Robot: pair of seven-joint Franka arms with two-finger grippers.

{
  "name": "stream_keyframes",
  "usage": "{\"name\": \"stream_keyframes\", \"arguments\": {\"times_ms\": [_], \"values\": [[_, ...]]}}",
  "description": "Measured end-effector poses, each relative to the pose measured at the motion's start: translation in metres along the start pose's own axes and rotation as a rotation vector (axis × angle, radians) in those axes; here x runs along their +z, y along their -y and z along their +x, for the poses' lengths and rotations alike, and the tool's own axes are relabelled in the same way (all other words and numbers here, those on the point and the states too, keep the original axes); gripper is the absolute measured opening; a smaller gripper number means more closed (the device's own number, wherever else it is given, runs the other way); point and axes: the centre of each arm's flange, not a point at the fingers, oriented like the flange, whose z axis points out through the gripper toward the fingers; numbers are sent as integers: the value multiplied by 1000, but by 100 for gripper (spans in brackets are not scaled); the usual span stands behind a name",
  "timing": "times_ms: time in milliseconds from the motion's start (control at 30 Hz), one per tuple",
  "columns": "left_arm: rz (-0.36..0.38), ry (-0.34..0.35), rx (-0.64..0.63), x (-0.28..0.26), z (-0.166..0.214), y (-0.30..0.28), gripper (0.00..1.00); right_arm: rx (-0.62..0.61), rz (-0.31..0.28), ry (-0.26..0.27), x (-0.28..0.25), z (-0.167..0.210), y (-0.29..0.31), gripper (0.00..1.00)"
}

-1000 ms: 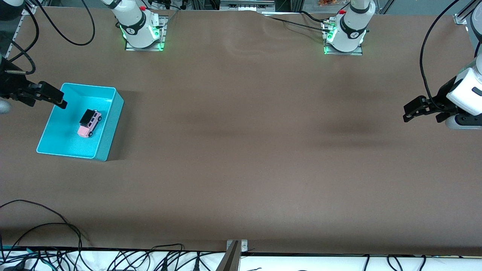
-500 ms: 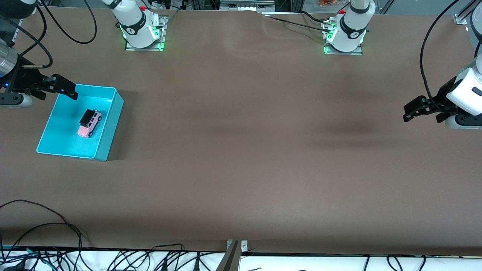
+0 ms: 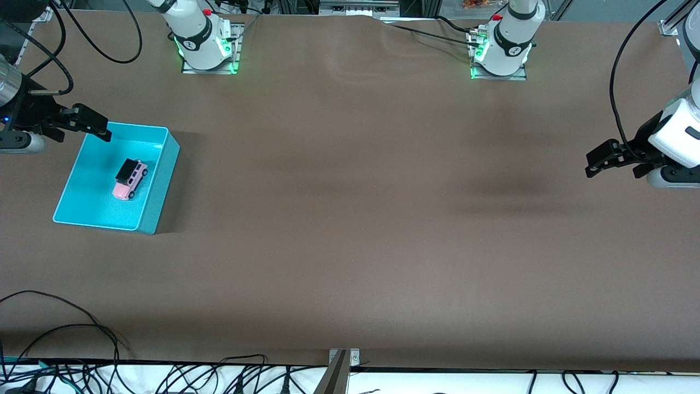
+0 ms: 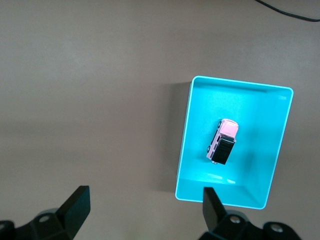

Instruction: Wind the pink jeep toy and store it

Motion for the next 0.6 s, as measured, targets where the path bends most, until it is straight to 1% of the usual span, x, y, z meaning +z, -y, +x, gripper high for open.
{"name": "stream_keyframes", "arguments": {"times_ms": [600], "values": [[0, 0, 0, 0, 0, 0, 100, -6, 0, -3, -2, 0, 3, 100]]}}
